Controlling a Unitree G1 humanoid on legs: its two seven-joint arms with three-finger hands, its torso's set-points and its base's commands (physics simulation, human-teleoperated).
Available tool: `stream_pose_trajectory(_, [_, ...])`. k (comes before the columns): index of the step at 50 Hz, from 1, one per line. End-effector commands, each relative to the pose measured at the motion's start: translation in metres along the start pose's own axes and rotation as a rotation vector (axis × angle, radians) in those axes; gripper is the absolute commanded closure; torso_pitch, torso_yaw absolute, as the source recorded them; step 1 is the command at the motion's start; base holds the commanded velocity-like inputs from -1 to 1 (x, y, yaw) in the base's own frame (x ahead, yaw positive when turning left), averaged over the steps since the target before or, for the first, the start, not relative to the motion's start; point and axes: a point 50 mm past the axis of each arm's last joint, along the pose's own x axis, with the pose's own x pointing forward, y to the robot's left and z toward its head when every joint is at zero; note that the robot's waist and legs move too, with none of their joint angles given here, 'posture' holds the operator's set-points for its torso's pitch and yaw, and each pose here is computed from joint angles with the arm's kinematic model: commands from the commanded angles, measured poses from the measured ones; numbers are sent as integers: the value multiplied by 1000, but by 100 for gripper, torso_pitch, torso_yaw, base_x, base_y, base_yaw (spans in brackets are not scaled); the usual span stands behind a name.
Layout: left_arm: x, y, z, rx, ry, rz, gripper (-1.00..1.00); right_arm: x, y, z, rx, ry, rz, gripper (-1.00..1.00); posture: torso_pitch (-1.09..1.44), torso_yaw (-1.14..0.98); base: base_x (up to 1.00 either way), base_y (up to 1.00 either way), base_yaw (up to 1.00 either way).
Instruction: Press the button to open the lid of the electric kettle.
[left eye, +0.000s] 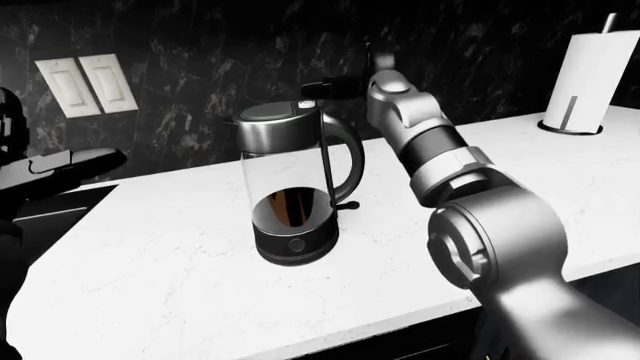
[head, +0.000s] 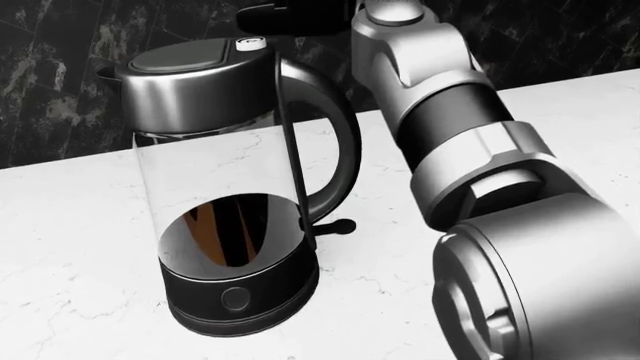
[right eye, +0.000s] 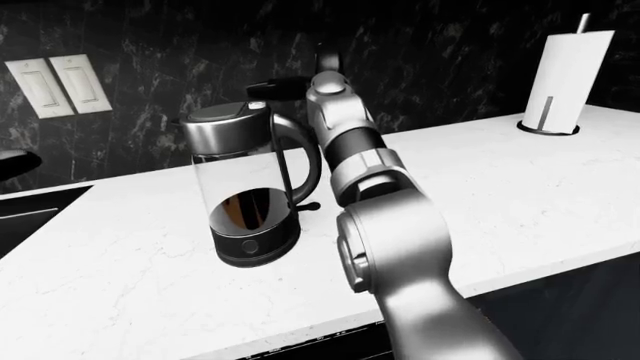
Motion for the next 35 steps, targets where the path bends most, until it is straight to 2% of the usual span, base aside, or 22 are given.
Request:
stream_pose_trajectory(1, [0, -1, 13, 3, -69, -5, -100, -4, 1, 30, 10, -112, 4, -100, -49, 0, 0, 0, 0])
stream_pose_trajectory(14, [0, -1, 12, 3, -68, -5, -100, -3, -4, 27, -8, -99, 21, -100, -49, 0, 0, 0, 0])
stream_pose_trajectory(21, [0, -1, 13, 3, -68, -6, -100, -2, -9, 28, -57, -103, 22, -100, -49, 0, 0, 0, 0])
stream_pose_trajectory(35, [0, 0, 13, 1, -69, -4, -100, -4, -6, 34, -65, -122, 23, -100, -49, 0, 0, 0, 0])
